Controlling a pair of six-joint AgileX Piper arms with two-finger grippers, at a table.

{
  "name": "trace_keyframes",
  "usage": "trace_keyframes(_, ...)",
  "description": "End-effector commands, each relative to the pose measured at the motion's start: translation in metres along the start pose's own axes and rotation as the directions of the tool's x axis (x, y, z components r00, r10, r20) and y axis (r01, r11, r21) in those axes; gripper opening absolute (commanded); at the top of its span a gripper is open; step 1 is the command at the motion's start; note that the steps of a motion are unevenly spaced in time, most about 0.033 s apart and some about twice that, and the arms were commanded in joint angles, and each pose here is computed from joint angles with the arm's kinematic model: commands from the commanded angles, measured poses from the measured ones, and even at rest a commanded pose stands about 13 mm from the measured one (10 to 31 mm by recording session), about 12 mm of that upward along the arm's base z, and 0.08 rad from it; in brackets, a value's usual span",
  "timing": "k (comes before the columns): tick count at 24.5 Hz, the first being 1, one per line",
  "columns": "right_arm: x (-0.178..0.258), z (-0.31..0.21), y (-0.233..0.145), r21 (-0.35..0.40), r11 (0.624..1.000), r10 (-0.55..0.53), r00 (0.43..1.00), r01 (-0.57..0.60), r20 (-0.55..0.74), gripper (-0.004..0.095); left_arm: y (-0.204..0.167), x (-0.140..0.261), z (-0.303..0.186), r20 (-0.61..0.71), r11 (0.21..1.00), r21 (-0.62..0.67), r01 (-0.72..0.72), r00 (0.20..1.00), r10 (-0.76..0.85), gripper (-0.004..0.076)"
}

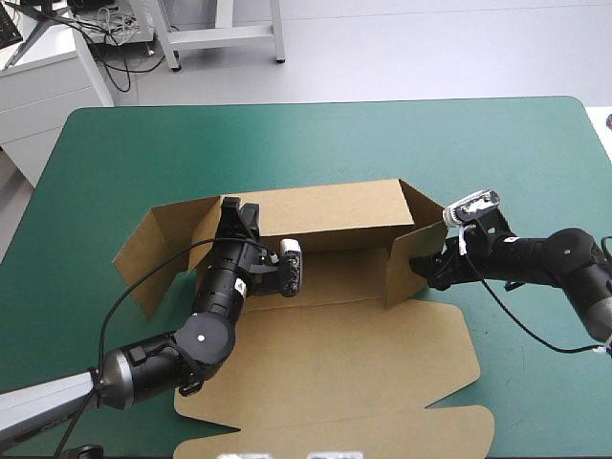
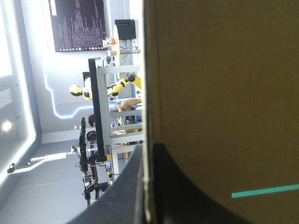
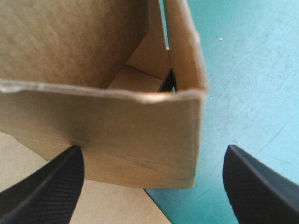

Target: Fold the box

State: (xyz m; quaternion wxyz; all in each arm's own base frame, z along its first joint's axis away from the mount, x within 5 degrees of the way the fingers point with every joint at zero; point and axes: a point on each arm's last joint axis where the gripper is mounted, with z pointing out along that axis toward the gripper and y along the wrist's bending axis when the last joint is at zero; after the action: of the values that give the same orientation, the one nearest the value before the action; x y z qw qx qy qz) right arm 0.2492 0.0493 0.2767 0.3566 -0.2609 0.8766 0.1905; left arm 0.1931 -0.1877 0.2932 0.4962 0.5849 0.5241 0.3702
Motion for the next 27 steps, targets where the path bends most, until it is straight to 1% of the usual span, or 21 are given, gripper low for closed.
trace_keyframes(1,-0.013,-0.01,0.003,0.013,1.0,-0.003,0.994,0.001,0.11,0.0741,0.02,0.0,-0.007,0.008,0.996,-0.089,0.018,1.0,-0.017,-0.001)
trace_keyframes(4,-0.009,-0.006,0.006,-0.004,1.0,0.005,0.993,-0.004,0.118,0.0741,0.02,0.0,-0.007,0.008,0.996,-0.089,0.018,1.0,-0.017,-0.001)
trace_keyframes(7,-0.006,0.001,0.01,0.017,1.0,0.005,0.992,-0.007,0.127,0.0736,0.02,0.0,-0.007,0.008,0.996,-0.089,0.018,1.0,-0.017,-0.001)
trace_keyframes(11,-0.006,0.012,0.023,0.033,0.999,-0.039,0.99,0.035,0.134,0.0737,0.02,0.0,-0.007,0.008,0.996,-0.089,0.018,1.0,-0.017,-0.001)
trace_keyframes(15,-0.009,0.017,0.036,0.011,0.998,-0.069,0.988,0.069,0.139,0.0737,0.02,0.0,-0.007,0.008,0.996,-0.089,0.018,1.0,-0.017,-0.001)
trace_keyframes(16,-0.01,0.017,0.037,0.016,0.997,-0.071,0.987,0.07,0.145,0.0737,0.02,0.0,-0.007,0.008,0.996,-0.089,0.018,1.0,-0.017,-0.001)
trace_keyframes(19,-0.017,0.016,0.033,0.066,0.998,-0.036,0.976,0.022,0.215,0.0737,0.02,0.0,-0.007,0.008,0.996,-0.089,0.018,1.0,-0.017,-0.001)
trace_keyframes(20,-0.017,0.016,0.034,0.06,0.998,-0.032,0.974,0.019,0.225,0.0737,0.02,0.0,-0.007,0.008,0.996,-0.089,0.018,1.0,-0.017,-0.001)
trace_keyframes(21,-0.018,0.016,0.037,0.021,1.0,-0.023,0.973,0.018,0.229,0.0737,0.02,0.0,-0.007,0.008,0.996,-0.089,0.019,1.0,-0.019,-0.001)
trace_keyframes(23,-0.017,0.017,0.042,-0.021,1.0,-0.017,0.973,0.023,0.229,0.0737,0.02,0.0,-0.007,0.008,0.996,-0.089,0.02,1.0,-0.02,-0.001)
trace_keyframes(25,-0.019,0.019,0.046,-0.01,0.999,-0.032,0.97,0.035,0.242,0.0737,0.02,0.0,-0.007,0.01,0.996,-0.088,0.02,1.0,-0.02,-0.001)
trace_keyframes(27,-0.021,0.022,0.051,0.015,0.998,-0.07,0.966,0.069,0.248,0.0737,0.02,0.0,-0.007,0.01,0.996,-0.088,0.02,1.0,-0.02,-0.001)
